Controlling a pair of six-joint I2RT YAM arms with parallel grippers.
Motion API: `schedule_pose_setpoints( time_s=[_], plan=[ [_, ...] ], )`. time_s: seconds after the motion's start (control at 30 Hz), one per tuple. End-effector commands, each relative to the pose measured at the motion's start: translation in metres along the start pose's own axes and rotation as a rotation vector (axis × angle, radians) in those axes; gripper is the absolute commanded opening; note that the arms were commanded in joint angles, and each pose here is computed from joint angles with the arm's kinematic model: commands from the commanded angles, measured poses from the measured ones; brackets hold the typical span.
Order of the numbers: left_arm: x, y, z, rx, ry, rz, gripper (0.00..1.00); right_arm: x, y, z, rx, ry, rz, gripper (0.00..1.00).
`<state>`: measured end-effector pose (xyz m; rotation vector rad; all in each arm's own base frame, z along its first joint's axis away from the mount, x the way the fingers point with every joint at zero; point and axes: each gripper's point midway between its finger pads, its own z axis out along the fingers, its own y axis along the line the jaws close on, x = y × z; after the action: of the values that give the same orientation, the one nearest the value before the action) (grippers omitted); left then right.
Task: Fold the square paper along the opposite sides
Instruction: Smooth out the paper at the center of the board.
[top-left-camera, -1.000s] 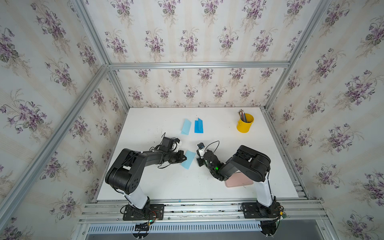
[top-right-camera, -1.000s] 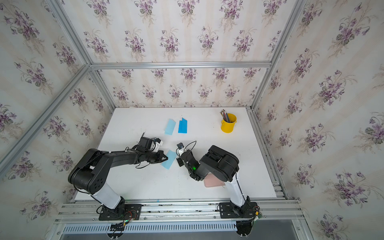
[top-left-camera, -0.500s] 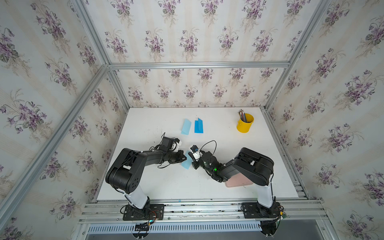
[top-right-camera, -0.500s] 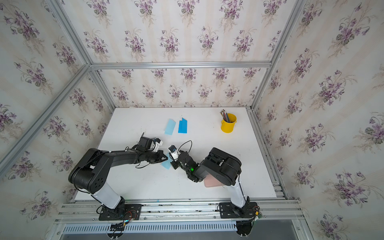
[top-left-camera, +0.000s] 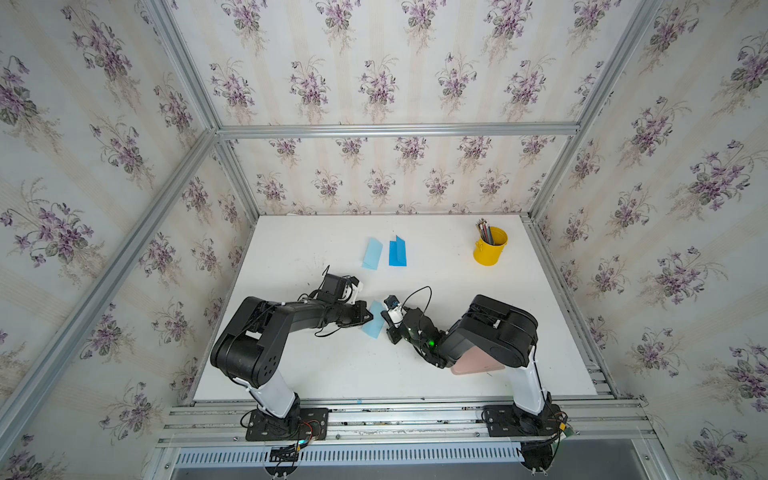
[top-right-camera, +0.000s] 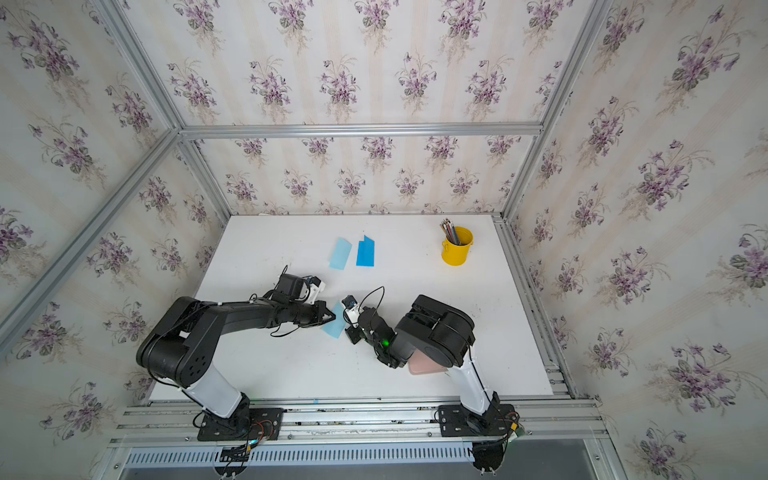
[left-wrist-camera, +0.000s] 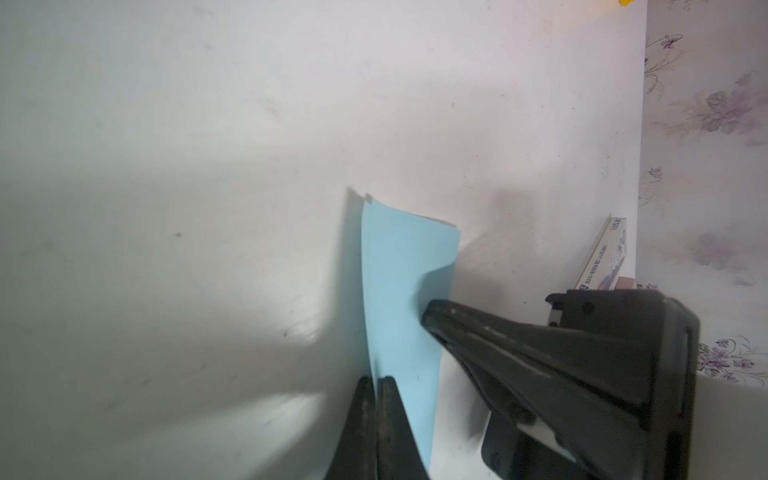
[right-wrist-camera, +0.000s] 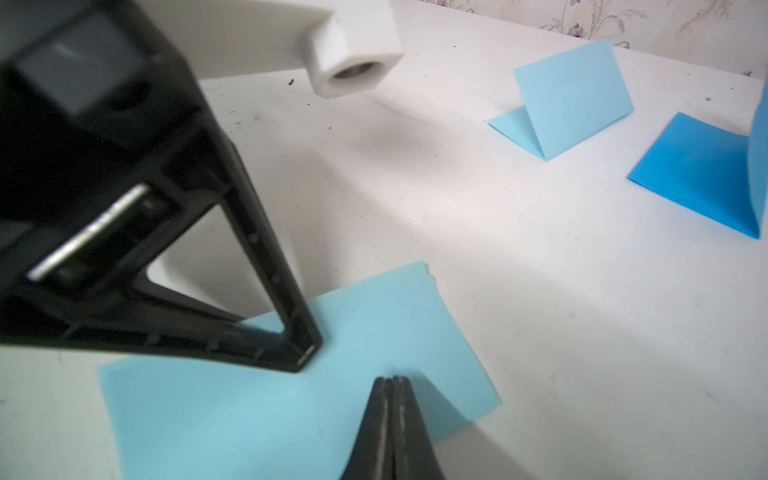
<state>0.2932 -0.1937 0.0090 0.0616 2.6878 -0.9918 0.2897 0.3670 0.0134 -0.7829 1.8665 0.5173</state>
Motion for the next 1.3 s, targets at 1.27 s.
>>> schedule_pose_setpoints(
  time_s=[1.27],
  plan=[
    [0.014,0.053,-0.005,-0.242,0.082,-0.083,0.00,0.004,0.040,0.006,-0.161,-0.013,-0.051,0.00]
  ],
)
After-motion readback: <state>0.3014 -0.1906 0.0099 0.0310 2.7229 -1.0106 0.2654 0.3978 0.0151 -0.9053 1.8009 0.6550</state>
